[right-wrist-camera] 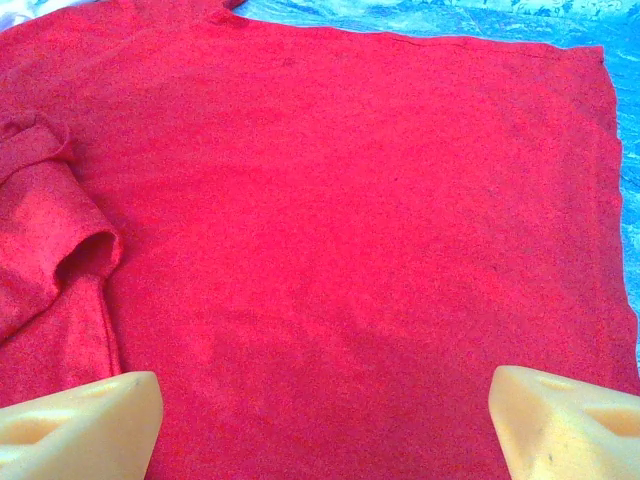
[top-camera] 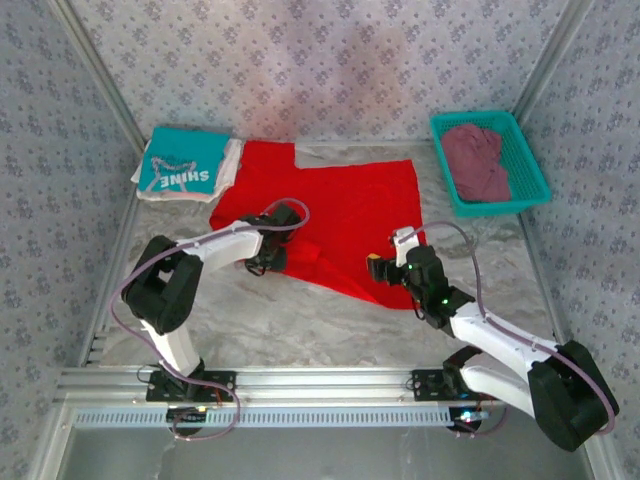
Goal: Fold and stack the t-shirts
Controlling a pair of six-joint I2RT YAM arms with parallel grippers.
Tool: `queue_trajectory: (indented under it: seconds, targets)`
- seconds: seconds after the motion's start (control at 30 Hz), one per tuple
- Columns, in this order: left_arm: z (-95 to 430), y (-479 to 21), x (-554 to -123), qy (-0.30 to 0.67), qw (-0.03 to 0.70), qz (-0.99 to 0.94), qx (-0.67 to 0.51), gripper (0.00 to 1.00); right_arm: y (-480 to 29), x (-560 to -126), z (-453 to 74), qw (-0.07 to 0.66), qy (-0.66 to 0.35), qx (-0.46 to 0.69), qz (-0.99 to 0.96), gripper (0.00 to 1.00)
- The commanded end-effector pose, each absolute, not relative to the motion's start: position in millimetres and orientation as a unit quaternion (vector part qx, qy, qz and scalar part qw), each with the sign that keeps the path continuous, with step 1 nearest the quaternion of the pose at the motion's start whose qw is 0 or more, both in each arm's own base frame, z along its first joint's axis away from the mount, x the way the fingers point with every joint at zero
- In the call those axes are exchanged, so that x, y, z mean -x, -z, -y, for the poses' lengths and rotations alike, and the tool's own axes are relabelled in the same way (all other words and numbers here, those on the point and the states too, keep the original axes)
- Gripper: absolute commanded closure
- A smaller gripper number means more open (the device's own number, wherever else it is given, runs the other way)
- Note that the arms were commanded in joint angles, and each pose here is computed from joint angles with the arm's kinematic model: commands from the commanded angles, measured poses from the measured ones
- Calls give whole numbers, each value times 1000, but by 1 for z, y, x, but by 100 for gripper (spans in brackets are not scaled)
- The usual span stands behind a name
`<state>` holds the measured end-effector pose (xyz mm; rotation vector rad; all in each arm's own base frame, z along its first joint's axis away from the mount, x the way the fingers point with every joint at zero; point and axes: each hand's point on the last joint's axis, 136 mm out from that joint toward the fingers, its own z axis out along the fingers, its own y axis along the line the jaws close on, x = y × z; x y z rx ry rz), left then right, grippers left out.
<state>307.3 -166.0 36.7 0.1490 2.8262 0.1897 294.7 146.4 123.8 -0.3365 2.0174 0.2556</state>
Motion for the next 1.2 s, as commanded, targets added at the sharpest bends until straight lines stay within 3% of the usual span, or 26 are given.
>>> queue_trajectory:
  seconds: [0.0, 0.23, 0.33, 0.6, 0.8, 1.17]
  targets:
    - [160, -28, -304, -67, 146, -986, -38, 60, -129, -296, -143, 519, -109, 128, -838, 13]
    - [148, -32, -308, -81, 162, -983, -21, 89, -131, -294, -142, 522, -114, 124, -836, 13]
    - [145, -42, -305, -79, 167, -983, -7, 97, -129, -295, -140, 525, -113, 118, -835, 12]
    - [128, -74, -279, -41, 201, -977, 65, 100, -126, -300, -142, 518, -116, 118, -840, 11]
    - [99, -87, -231, 4, 216, -963, 158, 100, -125, -300, -142, 517, -117, 117, -840, 11]
    - [55, -63, -140, 47, 175, -940, 289, 100, -124, -301, -144, 514, -119, 117, -842, 11]
